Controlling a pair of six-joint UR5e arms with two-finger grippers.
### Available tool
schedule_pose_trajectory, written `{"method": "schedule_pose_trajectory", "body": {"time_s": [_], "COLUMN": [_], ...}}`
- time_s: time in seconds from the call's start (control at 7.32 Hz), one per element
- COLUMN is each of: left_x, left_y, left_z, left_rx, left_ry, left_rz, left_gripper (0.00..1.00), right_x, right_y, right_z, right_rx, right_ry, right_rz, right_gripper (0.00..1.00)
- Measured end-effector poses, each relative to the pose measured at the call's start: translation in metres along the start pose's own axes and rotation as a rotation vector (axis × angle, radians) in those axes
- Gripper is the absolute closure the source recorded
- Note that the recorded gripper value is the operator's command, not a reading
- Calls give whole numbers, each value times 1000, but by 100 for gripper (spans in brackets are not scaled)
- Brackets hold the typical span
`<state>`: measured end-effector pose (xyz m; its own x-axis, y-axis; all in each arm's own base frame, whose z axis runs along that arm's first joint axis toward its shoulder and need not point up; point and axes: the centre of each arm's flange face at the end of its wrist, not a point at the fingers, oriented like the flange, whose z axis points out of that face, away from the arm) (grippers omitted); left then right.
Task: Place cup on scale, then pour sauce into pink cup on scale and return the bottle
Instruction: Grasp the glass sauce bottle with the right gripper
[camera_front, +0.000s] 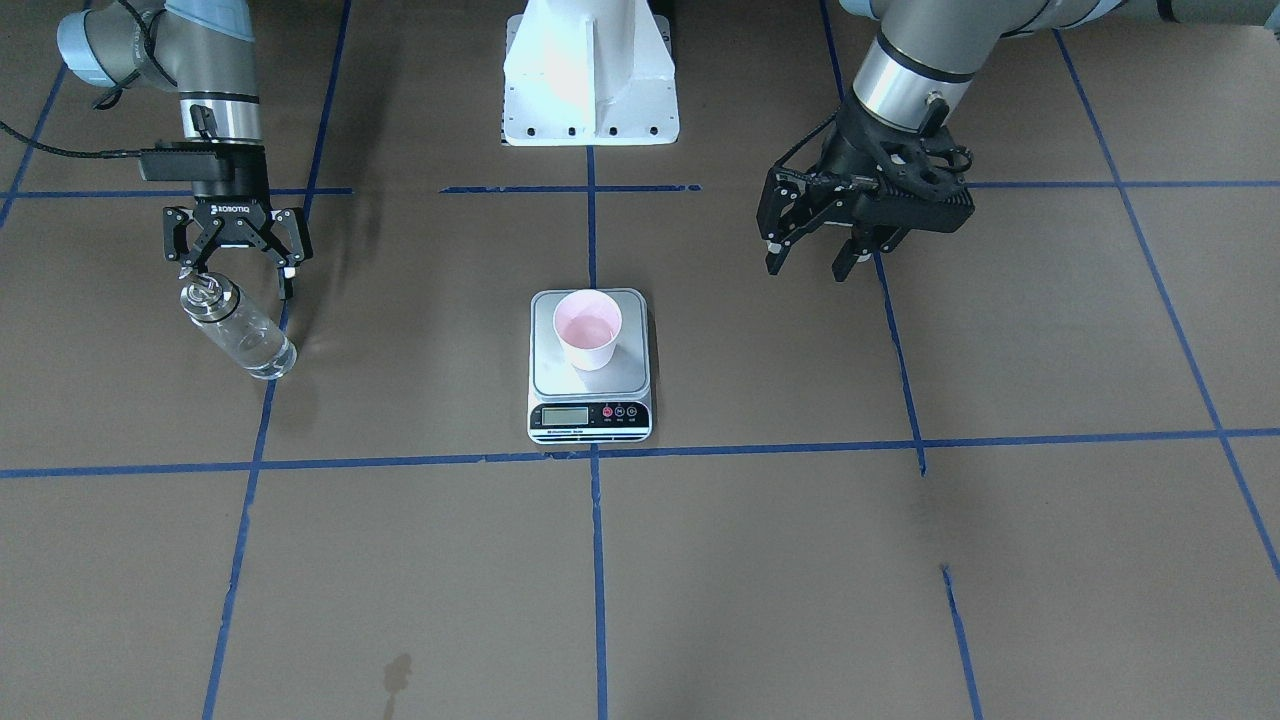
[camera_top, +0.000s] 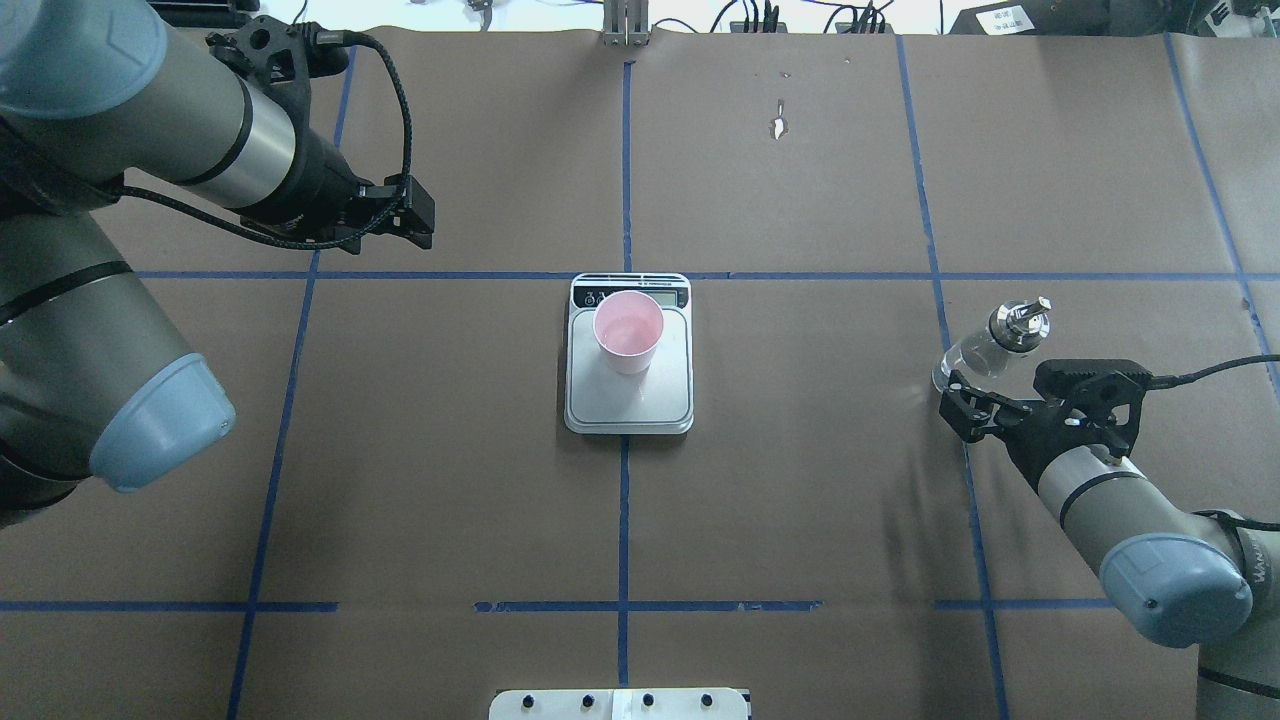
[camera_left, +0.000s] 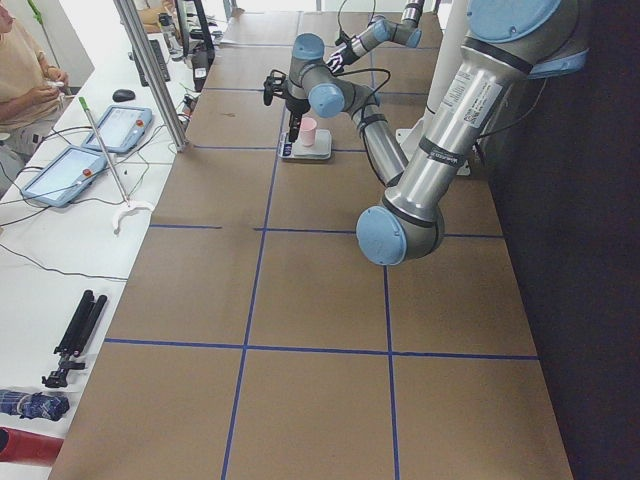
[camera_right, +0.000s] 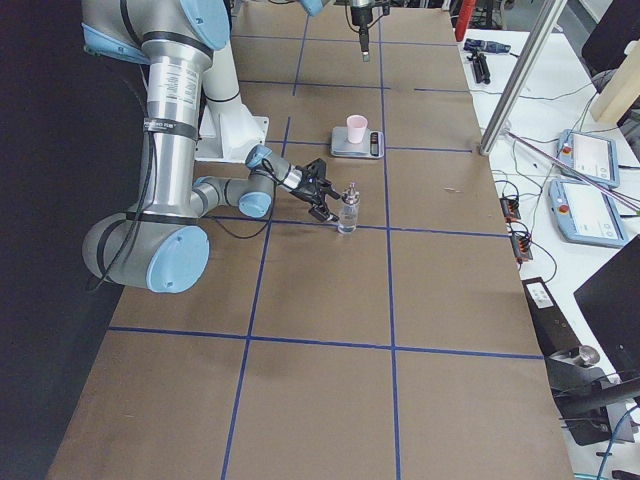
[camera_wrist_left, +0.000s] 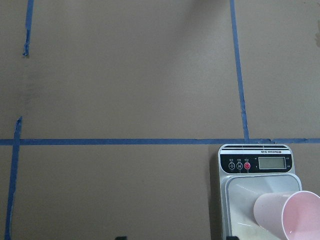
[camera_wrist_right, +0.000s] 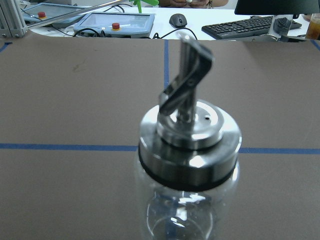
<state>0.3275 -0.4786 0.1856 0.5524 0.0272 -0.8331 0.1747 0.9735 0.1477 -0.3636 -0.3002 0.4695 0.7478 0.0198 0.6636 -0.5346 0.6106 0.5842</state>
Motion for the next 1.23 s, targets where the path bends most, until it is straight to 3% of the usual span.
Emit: {"method": "schedule_pose_trajectory", "body": {"time_s": [0.41,0.82,1.23], "left_x": [-1,-1,-1], "left_y": [-1,-1,-1], "left_z": [0,1,1], "left_rx": [1,0,1], "left_ry": [-1,-3,-4], "left_rz": [-1,-2,-1], "left_gripper": [27,27,27], "right_x": [2,2,5], "right_y": [15,32,34], "right_z": [3,24,31], "right_rx": [88,140,181], "right_ry": [10,-23,-9], "right_rz": [-19,25,16], "right_gripper": [0,1,1]}}
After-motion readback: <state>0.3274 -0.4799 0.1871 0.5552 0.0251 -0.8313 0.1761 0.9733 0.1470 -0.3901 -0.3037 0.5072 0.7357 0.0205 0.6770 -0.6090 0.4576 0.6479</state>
